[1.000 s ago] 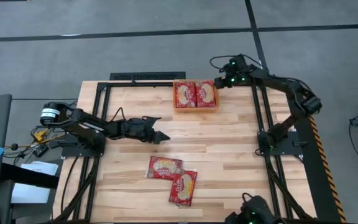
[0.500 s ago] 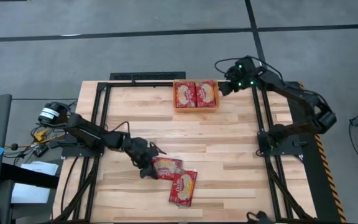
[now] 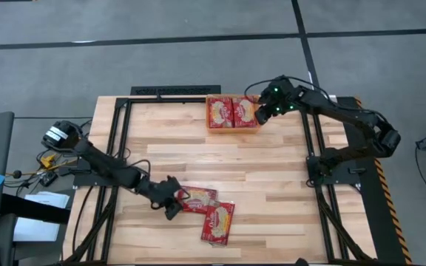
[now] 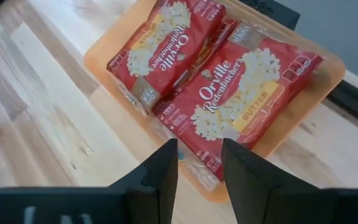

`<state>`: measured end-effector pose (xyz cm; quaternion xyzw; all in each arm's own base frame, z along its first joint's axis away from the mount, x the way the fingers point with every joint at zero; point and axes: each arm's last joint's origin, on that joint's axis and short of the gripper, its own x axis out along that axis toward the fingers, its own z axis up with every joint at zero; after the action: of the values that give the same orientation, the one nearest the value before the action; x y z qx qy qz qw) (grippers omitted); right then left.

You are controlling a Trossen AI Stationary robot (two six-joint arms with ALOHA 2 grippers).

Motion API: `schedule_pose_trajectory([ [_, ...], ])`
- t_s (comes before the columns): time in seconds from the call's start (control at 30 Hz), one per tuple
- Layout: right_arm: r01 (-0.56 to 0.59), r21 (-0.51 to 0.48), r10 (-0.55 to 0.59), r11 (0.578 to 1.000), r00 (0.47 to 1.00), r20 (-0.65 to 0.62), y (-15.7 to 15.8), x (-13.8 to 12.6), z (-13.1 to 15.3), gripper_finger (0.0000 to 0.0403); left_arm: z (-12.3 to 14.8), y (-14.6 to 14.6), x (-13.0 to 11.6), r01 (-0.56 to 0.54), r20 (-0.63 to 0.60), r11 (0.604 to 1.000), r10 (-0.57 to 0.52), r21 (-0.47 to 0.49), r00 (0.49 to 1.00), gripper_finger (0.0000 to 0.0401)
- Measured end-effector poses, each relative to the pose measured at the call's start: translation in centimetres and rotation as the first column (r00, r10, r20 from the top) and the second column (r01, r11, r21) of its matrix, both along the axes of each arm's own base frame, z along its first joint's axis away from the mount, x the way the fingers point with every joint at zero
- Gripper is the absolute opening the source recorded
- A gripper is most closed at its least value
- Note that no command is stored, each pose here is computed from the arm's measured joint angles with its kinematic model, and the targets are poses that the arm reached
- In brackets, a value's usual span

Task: Sort popcorn bags into baskets
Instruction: Put the red popcorn bag into the orange bin

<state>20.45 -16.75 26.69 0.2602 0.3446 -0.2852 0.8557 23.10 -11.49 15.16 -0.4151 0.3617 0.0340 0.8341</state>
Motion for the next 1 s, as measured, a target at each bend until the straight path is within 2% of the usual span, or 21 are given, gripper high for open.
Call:
schedule_pose_trajectory([
  [0.1, -0.014, -0.019, 0.014, 1.0, 1.0, 0.013, 0.1, 0.3, 0.1, 0.0137, -0.1, -0.6, -0.5, -0.059, -0.011, 0.998, 0.059, 0.001, 0.998, 0.001],
  [0.3, -0.022, -0.036, 0.024, 0.999, 0.999, 0.036, 0.1, 0.6, 0.3, 0.0123, -0.9, -0.7, -1.5, -0.108, -0.122, 0.994, 0.109, 0.02, 0.987, 0.0001],
  [0.5, -0.03, -0.034, 0.031, 0.999, 0.999, 0.035, 0.3, 0.7, 0.3, 0.0122, -1.4, 0.3, -1.6, -0.168, -0.178, 0.984, 0.177, 0.062, 0.968, 0.0],
  [0.67, -0.029, -0.034, 0.03, 0.999, 0.999, 0.035, 0.3, 0.6, 0.3, 0.0121, -2.8, 0.7, -0.7, -0.169, -0.212, 0.983, 0.179, 0.066, 0.961, 0.0],
  [0.8, -0.029, -0.034, 0.03, 0.999, 0.999, 0.035, 0.3, 0.6, 0.3, 0.0119, -3.9, 1.1, 0.5, -0.205, -0.215, 0.978, 0.205, 0.022, 0.955, 0.0],
  [1.0, -0.046, -0.044, 0.047, 0.998, 0.998, 0.028, 0.3, 0.6, 0.3, 0.012, -4.2, 3.4, 2.5, -0.294, -0.112, 0.956, 0.292, 0.0, 0.95, 0.0],
])
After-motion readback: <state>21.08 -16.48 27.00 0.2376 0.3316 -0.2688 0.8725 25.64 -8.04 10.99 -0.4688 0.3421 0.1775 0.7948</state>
